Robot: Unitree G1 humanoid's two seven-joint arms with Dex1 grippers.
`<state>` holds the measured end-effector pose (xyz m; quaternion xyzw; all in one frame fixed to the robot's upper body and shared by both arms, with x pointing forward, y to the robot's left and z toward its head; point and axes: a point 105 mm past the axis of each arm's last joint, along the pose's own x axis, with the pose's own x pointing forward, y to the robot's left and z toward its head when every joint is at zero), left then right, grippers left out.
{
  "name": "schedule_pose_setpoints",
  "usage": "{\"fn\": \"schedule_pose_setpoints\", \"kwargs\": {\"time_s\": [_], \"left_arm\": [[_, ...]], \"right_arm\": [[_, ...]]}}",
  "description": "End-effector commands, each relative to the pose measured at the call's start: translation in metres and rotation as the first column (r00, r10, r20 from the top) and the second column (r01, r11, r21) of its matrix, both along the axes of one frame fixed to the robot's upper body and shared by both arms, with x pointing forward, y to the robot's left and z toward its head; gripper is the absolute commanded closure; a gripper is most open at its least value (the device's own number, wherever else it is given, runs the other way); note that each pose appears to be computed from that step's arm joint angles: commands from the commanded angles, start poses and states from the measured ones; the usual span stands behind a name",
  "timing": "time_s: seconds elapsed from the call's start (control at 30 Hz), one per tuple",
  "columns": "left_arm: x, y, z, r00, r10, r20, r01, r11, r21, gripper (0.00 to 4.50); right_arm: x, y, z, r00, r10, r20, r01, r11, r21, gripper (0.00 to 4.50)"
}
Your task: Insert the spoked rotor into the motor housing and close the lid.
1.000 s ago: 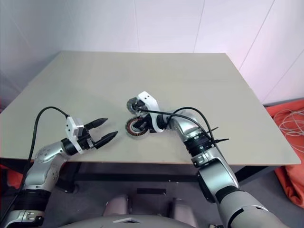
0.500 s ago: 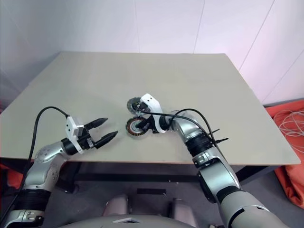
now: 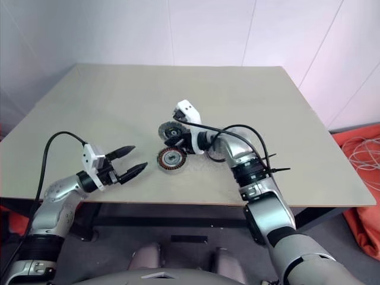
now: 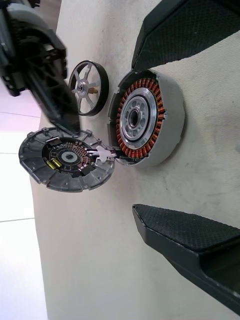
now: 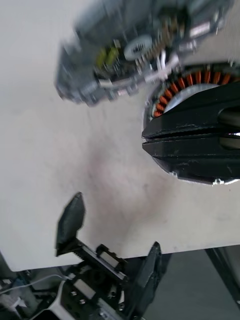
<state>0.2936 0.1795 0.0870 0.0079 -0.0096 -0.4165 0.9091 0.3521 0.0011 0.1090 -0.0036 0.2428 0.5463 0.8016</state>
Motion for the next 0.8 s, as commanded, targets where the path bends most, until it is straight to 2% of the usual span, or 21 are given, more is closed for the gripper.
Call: {"fn": "schedule_pose_setpoints", "kwargs": {"time_s": [0.03,0.2,0.3,0.57,0.73,0.8], "left_arm": [[0.001,0.000,0.010,0.999,-0.004,0.046,0.003,1.000,0.004,0.00],[0.000,0.000,0.009,0.999,0.000,0.044,-0.001,1.000,0.004,0.00],[0.000,0.000,0.010,0.999,0.001,0.045,-0.001,1.000,0.006,0.00],[0.000,0.000,0.010,0.999,-0.003,0.044,0.003,1.000,0.007,0.00],[0.000,0.001,0.011,0.999,-0.001,0.047,0.000,1.000,0.007,0.00],[0.000,0.003,0.011,0.999,0.002,0.050,-0.003,1.000,0.019,0.00]], "right_arm": [[-0.003,0.002,-0.008,1.000,0.018,0.010,-0.018,1.000,-0.024,4.46],[-0.008,-0.006,-0.045,0.999,0.022,-0.038,-0.026,0.992,-0.120,4.46],[-0.006,-0.008,-0.054,0.999,0.007,-0.042,-0.013,0.990,-0.139,4.46],[-0.001,0.000,-0.027,0.999,0.008,-0.034,-0.010,0.999,-0.036,4.46],[0.000,-0.009,0.010,1.000,0.020,0.007,-0.020,0.998,0.054,4.46],[-0.003,-0.023,0.021,0.998,0.050,0.050,-0.052,0.998,0.038,4.46]]}}
